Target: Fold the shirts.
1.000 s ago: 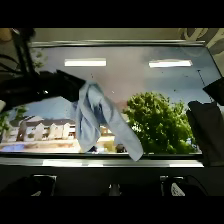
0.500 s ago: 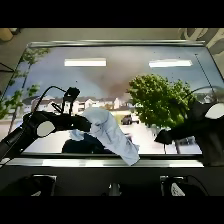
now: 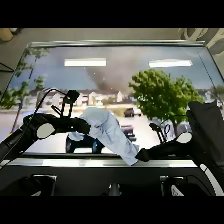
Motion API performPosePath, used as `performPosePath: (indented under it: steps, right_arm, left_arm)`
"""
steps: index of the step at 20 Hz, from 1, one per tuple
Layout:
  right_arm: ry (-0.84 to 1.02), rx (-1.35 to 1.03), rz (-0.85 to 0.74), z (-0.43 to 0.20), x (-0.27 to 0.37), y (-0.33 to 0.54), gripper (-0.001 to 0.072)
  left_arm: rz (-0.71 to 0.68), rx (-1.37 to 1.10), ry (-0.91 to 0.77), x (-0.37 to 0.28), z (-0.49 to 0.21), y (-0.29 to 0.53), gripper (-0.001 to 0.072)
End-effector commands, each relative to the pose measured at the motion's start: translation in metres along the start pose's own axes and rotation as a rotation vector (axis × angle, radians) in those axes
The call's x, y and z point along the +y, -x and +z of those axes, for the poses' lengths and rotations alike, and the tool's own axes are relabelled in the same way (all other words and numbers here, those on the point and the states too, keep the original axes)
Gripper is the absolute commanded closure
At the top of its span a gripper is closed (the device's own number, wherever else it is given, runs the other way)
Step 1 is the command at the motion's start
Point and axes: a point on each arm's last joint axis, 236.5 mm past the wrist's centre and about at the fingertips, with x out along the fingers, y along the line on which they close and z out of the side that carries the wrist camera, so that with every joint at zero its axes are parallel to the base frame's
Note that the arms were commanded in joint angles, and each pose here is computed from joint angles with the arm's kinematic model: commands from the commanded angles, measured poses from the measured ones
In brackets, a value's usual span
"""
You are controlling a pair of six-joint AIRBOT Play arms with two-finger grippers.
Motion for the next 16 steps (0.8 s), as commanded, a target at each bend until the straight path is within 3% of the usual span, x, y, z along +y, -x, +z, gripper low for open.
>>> performPosePath:
  steps: [1, 3, 4, 5, 6, 11, 14, 16]
  right_arm:
    - [-0.001, -0.112, -0.096, 0.025, -0.002, -0.025, 0.016]
    - [-0.008, -0.148, -0.057, 0.034, 0.014, -0.031, 0.0195]
    - [-0.016, -0.157, -0.022, 0.037, 0.022, -0.033, 0.0288]
    - [0.01, -0.162, 0.022, 0.038, 0.033, -0.034, 0.0558]
    - [0.043, -0.163, 0.058, 0.039, 0.042, -0.033, 0.0692]
    - [0.44, -0.278, 0.058, 0.101, 0.092, 0.049, 0.0692]
    - [0.664, -0.625, -0.149, 0.171, 0.14, 0.21, 0.0693]
    - [0.832, -0.907, -0.338, 0.175, 0.205, 0.334, 0.0693]
  left_arm:
    - [0.0, 0.0, 0.001, 0.0, 0.0, 0.001, 0.0682]
    - [0.0, -0.003, 0.001, 0.0, 0.0, 0.001, 0.0682]
    - [0.0, -0.003, 0.001, 0.0, 0.0, 0.002, 0.0681]
    - [0.0, -0.006, -0.001, 0.0, 0.001, 0.002, 0.0682]
    - [0.011, -0.017, -0.011, 0.002, 0.005, 0.005, 0.0682]
    - [0.046, -0.279, -0.122, -0.006, 0.096, 0.098, 0.0682]
    - [0.06, -0.563, -0.241, -0.027, 0.155, 0.236, 0.0682]
    - [0.027, -0.823, -0.223, -0.045, 0.173, 0.359, 0.0682]
